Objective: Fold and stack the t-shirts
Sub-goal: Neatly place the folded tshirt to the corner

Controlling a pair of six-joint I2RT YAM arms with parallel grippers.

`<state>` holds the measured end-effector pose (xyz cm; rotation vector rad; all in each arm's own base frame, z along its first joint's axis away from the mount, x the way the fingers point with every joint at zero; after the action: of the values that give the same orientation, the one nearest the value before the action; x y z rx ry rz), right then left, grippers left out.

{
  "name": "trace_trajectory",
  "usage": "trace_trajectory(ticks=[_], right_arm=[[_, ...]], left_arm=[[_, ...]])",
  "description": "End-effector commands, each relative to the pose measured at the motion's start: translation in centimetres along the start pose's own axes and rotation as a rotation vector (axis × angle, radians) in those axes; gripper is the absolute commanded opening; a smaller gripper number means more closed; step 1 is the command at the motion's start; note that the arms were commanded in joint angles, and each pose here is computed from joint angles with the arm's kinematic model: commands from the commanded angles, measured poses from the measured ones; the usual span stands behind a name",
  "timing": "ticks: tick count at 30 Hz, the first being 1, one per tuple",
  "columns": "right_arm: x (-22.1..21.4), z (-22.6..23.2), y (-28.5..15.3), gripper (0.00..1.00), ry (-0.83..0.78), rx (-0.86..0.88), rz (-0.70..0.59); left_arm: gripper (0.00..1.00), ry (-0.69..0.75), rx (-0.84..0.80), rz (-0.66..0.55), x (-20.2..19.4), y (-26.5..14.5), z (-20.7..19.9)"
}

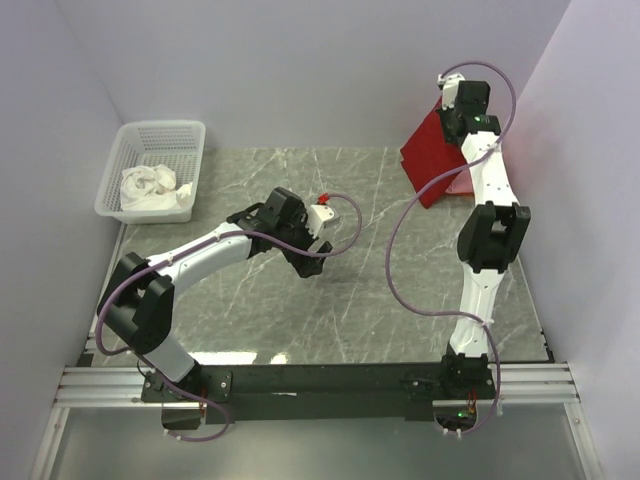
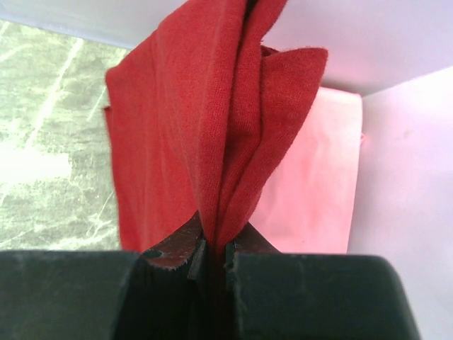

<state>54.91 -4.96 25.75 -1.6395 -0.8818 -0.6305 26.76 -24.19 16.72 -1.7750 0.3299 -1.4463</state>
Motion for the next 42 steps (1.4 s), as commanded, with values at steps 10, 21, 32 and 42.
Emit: trace_trajectory(ticks=[10,21,32,42], right_arm=[[7.6,-2.9,-9.1,0.0,0.002,-0.073,-0.263],[6.3,-3.4,-7.2,0.0,0.02,-0.095,-0.225],[3.5,-6.5,-2.8,0.0,0.068,-0.192,-0.183],[1.5,-9.1,0.7,0.0,0.045,-0.27,-0.185]], left_arm=[[0.99,0.022,0.005,-0.063,0.9,-0.7,0.0],[1.0,0.037,-0.015,-0.044,0.6,-0.6,-0.2],[0.99,0.054,-0.01,-0.021,0.5,-0.5,0.2],[1.0,0.04,-0.024,-0.001,0.7,-0.2,0.9]])
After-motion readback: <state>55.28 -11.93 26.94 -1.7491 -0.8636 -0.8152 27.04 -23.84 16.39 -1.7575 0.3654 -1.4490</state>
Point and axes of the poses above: each gripper's point midway between its finger pads, its own y axis out along the fingers, its own z axis along the line the jaws close on, x = y × z, the point moved 7 cm from there along -y, back along the fingers, and after that the axes turned 6 degrees about y, right-handed, at the moved point
